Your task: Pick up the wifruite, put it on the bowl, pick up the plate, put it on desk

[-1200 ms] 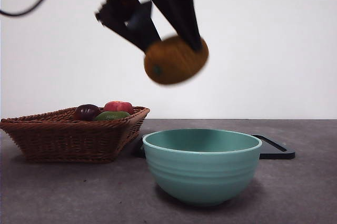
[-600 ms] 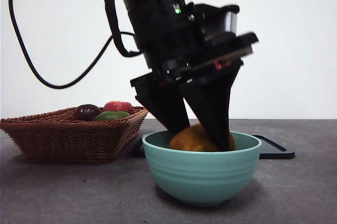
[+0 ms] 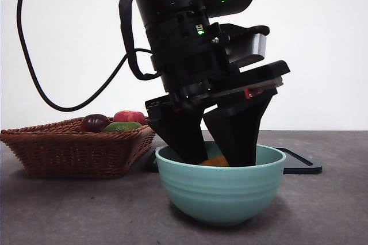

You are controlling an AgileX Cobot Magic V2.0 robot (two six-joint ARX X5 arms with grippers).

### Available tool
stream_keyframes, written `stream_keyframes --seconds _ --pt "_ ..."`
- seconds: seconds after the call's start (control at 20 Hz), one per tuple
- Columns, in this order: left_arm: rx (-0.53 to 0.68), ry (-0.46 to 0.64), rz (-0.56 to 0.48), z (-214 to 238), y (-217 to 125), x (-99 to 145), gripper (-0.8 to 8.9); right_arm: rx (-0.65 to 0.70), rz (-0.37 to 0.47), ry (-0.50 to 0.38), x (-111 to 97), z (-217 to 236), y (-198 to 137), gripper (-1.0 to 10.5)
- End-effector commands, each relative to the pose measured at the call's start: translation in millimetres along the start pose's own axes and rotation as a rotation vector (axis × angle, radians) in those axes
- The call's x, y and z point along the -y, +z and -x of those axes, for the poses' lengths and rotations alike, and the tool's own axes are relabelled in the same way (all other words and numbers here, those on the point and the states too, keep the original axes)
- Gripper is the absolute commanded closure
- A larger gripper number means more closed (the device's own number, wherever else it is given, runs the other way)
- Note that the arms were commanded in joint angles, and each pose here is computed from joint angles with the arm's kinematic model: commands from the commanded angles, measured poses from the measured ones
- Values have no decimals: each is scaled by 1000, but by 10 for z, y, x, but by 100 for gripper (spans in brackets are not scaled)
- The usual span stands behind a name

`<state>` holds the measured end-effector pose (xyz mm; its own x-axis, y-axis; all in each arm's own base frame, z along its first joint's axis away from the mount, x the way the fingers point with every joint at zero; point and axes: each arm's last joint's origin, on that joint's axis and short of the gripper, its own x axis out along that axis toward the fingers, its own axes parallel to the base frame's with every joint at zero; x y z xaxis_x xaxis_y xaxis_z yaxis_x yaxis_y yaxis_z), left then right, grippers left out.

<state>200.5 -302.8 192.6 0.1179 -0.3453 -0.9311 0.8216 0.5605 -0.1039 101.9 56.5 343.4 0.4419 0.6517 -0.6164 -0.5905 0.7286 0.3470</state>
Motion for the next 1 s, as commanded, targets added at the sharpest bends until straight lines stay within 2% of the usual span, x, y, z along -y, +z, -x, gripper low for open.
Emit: stream_keyframes --seconds 0.05,0.35,0.55,0.75,0.9,1.0 --pt "50 -5 -12 131 79 56 497 15 10 7 -25 31 35 558" --pt "184 0 -2 672 63 20 497 15 10 7 -25 30 35 558" --pt "348 19 52 1273 -40 -98 497 15 10 7 -25 30 35 559" --pt "510 67 111 1892 -287 -271 498 14 10 7 -25 30 35 559" --pt "534 105 167 2204 -560 -384 498 14 10 7 -25 30 35 559" --pt "523 88 180 2325 -750 -412 498 14 10 6 -25 29 35 558"
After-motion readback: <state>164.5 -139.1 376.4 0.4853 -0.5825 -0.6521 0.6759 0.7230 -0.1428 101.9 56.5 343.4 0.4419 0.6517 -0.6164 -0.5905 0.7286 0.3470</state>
